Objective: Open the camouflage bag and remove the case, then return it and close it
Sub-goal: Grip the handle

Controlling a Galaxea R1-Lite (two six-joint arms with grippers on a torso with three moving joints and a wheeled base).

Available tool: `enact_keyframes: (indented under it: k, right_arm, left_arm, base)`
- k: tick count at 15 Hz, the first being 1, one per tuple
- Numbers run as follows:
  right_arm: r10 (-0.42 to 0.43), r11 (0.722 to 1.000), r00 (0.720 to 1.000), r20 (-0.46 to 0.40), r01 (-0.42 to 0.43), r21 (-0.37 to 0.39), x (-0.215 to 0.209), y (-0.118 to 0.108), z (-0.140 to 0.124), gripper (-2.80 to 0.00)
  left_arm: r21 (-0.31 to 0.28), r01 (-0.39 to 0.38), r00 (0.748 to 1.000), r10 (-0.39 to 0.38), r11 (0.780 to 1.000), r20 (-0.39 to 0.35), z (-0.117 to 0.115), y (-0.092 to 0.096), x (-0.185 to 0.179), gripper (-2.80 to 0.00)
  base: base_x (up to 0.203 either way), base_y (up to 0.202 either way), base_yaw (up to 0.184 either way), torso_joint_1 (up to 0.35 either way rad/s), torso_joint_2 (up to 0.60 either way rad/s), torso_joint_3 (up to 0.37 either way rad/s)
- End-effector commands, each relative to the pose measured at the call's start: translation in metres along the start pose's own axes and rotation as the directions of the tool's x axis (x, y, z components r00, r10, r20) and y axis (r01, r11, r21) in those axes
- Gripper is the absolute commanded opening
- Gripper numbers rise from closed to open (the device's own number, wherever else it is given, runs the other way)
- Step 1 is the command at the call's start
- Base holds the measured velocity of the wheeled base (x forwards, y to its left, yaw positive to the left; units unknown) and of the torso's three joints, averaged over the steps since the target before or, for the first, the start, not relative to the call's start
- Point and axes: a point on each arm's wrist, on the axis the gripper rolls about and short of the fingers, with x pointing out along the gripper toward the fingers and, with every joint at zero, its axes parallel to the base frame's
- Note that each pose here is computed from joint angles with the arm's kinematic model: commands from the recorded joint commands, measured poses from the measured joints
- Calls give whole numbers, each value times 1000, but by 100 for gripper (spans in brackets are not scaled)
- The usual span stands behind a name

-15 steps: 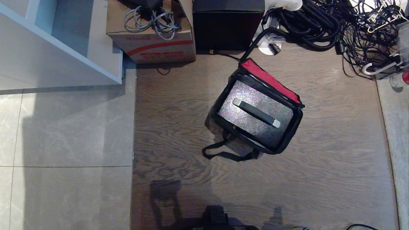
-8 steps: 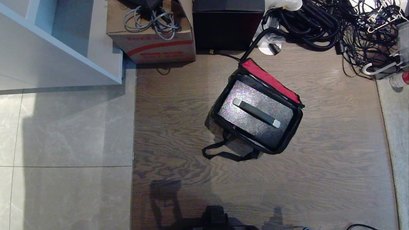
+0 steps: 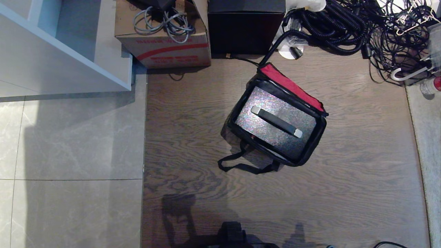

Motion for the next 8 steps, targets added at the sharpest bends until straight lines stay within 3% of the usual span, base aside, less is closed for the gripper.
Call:
enact_keyframes:
  k: [1, 8]
  right_arm:
    - [1, 1000, 999, -39, -1, 0, 2, 0, -11, -280]
    - [1, 1000, 999, -40, -1, 1, 2, 0, -11, -280]
  left_arm:
    - [0, 0, 1000, 0, 1000, 0, 0, 0, 0, -280]
    - [0, 0, 1000, 0, 1000, 0, 0, 0, 0, -280]
  base:
    - [0, 0, 0, 0, 0, 0]
    - [0, 0, 0, 0, 0, 0]
